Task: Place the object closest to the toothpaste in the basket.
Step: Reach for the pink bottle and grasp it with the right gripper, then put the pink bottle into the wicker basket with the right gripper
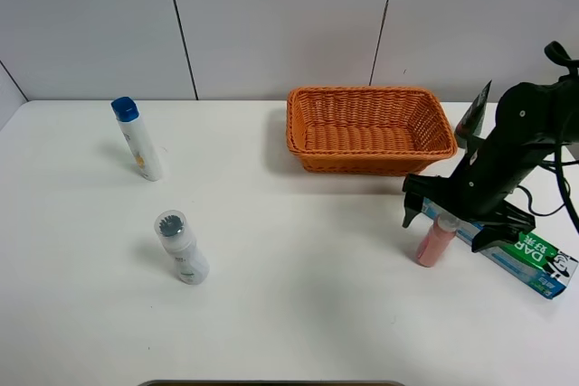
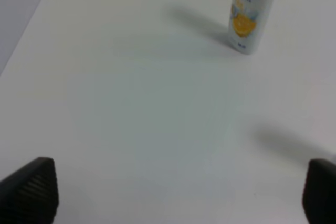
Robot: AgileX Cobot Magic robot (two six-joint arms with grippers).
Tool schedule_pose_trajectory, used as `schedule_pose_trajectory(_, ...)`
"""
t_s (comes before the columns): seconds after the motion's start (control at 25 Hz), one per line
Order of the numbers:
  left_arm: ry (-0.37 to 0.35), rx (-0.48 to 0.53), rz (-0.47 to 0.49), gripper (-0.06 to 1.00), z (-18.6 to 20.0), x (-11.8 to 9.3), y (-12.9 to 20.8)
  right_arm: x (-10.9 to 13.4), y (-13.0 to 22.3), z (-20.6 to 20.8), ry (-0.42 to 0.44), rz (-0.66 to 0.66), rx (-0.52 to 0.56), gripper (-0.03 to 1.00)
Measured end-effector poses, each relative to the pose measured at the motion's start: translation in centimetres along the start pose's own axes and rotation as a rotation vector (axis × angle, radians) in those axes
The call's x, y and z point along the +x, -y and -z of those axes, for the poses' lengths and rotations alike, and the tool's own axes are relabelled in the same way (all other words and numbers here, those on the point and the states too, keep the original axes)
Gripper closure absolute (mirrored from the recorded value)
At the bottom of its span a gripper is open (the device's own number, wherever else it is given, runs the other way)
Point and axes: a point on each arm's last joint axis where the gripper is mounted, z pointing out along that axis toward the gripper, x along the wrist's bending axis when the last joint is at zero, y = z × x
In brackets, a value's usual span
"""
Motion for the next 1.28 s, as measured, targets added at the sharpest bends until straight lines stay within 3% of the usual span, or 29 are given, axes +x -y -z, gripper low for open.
schedule_pose_trajectory(0.44,0.001,0.000,0.000,0.01,0.00,-0.01,0.00,0.01,-0.20,-0.79,0.005,-0.002,0.004,0.02)
schedule_pose_trajectory(0.6,0.001,0.000,0.000,0.01,0.00,-0.01,0.00,0.01,-0.20,-0.79,0.005,-0.002,0.004,0.15)
schedule_pose_trajectory(0.92,0.001,0.000,0.000,0.01,0.00,-0.01,0.00,0.00,-0.21,-0.79,0.007,-0.004,0.003,0.58)
schedule_pose_trajectory(1.28,0.001,0.000,0.000,0.01,0.00,-0.01,0.00,-0.03,-0.22,-0.79,0.010,-0.002,0.002,0.59)
